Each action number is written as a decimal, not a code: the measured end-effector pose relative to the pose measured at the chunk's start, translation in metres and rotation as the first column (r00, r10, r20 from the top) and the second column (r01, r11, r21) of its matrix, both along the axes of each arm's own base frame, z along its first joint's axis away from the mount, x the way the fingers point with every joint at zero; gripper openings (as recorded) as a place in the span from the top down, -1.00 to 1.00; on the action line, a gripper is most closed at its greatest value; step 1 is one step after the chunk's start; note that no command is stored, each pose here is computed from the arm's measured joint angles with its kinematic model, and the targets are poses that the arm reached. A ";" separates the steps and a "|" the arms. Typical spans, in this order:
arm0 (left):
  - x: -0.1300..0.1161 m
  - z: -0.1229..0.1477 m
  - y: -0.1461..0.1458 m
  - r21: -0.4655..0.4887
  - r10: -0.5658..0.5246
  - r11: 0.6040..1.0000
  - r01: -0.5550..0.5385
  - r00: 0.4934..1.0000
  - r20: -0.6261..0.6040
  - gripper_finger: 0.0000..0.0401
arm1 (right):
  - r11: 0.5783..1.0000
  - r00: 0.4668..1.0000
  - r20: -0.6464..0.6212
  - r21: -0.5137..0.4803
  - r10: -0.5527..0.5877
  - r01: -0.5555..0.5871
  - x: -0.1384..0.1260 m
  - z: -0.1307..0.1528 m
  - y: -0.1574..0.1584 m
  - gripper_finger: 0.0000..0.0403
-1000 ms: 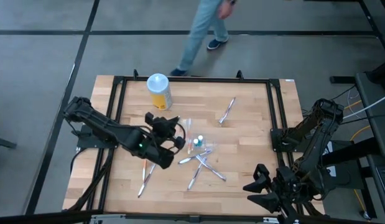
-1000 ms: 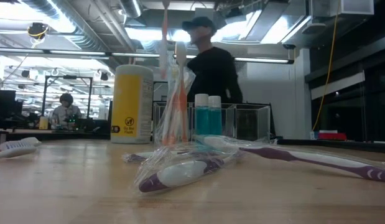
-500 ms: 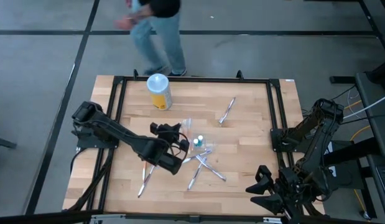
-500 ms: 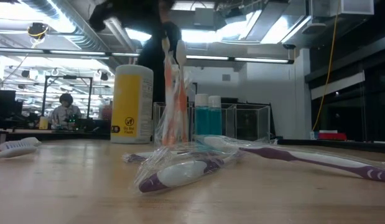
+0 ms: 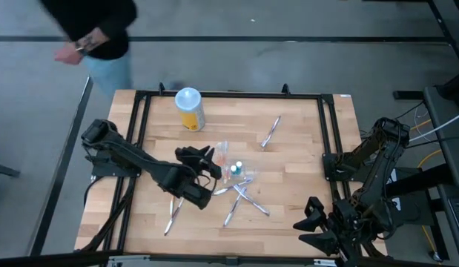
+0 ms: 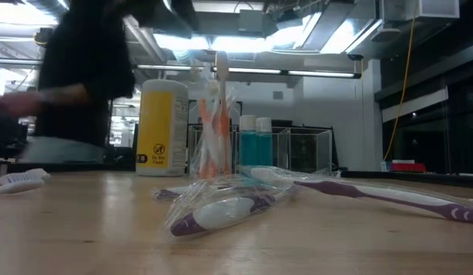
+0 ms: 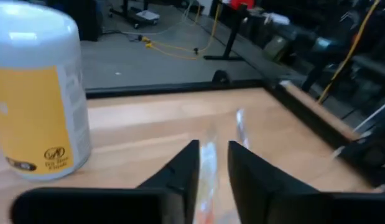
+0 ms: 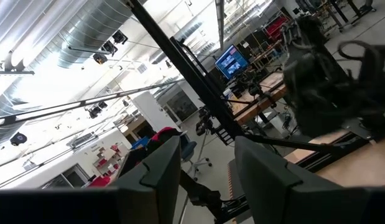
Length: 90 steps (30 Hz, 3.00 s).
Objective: Pick & Place toothbrushing station
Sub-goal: Put the white and orange toothbrush into the left compartment of the transparent organizer
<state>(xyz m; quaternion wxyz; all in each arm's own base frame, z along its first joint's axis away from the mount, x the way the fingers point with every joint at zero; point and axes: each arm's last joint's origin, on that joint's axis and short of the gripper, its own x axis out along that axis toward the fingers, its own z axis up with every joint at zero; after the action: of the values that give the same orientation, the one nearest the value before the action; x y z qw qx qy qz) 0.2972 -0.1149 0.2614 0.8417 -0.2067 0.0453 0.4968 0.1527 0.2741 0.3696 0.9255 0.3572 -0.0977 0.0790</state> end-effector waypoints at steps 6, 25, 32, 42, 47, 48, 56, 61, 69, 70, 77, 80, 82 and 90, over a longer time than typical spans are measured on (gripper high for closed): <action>-0.018 0.031 0.002 0.017 -0.050 0.999 0.050 0.999 0.004 0.28 | 1.000 1.000 0.002 -0.022 -0.005 0.005 0.000 0.000 0.000 0.23; -0.070 -0.024 -0.020 -0.713 -0.374 0.700 -0.052 0.823 -0.427 0.32 | 0.999 1.000 0.010 -0.046 0.002 -0.002 -0.002 0.001 0.001 0.23; -0.092 -0.056 -0.030 -0.764 -0.044 0.574 -0.294 0.921 -0.388 0.46 | 0.999 1.000 0.015 -0.051 0.000 0.001 -0.002 0.001 0.001 0.23; -0.096 -0.082 -0.010 -0.747 0.002 0.533 -0.398 0.883 -0.469 0.54 | 0.999 1.000 0.024 -0.050 0.009 -0.007 -0.005 0.003 0.002 0.23; -0.101 -0.096 -0.009 -0.763 -0.016 0.507 -0.400 0.881 -0.473 0.54 | 0.999 1.000 0.014 -0.043 -0.007 0.007 -0.008 0.002 0.002 0.23; -0.100 -0.099 -0.009 -0.776 -0.024 0.500 -0.386 0.889 -0.457 0.54 | 0.999 1.000 0.013 -0.044 -0.009 0.009 -0.008 0.002 0.002 0.23; -0.101 -0.107 -0.011 -0.799 -0.052 0.489 -0.349 0.903 -0.427 0.54 | 0.999 1.000 0.013 -0.046 -0.017 0.018 -0.008 0.003 0.002 0.23; -0.102 -0.114 -0.010 -0.812 -0.066 0.482 -0.329 0.911 -0.408 0.54 | 0.999 1.000 0.015 -0.047 -0.019 0.020 -0.008 0.003 0.002 0.23; -0.101 -0.128 -0.012 -0.820 -0.092 0.471 -0.326 0.906 -0.413 0.54 | 0.998 0.999 0.003 -0.043 -0.042 0.042 -0.008 0.003 0.001 0.23; -0.101 -0.129 -0.012 -0.816 -0.092 0.472 -0.334 0.902 -0.423 0.55 | 0.998 0.999 0.003 -0.043 -0.042 0.042 -0.008 0.003 0.001 0.23; -0.101 -0.134 -0.013 -0.797 -0.115 0.487 -0.358 0.878 -0.464 0.91 | 0.998 0.999 0.002 -0.046 -0.045 0.045 -0.008 0.003 0.001 0.23; -0.102 -0.134 -0.013 -0.794 -0.116 0.491 -0.359 0.876 -0.468 0.91 | 0.998 0.999 -0.002 -0.046 -0.053 0.053 -0.008 0.003 0.001 0.23; -0.102 -0.133 -0.012 -0.796 -0.130 0.495 -0.349 0.876 -0.465 0.91 | 0.997 0.998 -0.004 -0.047 -0.059 0.058 -0.008 0.003 0.001 0.23; -0.108 -0.118 -0.008 -0.808 -0.119 0.527 -0.264 0.918 -0.378 0.94 | 0.997 0.998 -0.005 -0.047 -0.060 0.059 -0.008 0.003 0.001 0.23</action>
<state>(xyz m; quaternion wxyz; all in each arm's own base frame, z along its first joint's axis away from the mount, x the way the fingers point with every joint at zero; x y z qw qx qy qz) 0.1891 -0.1232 0.1438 0.5860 -0.4875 0.4367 0.4777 0.1445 0.2747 0.3723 0.9360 0.3324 -0.1035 0.0525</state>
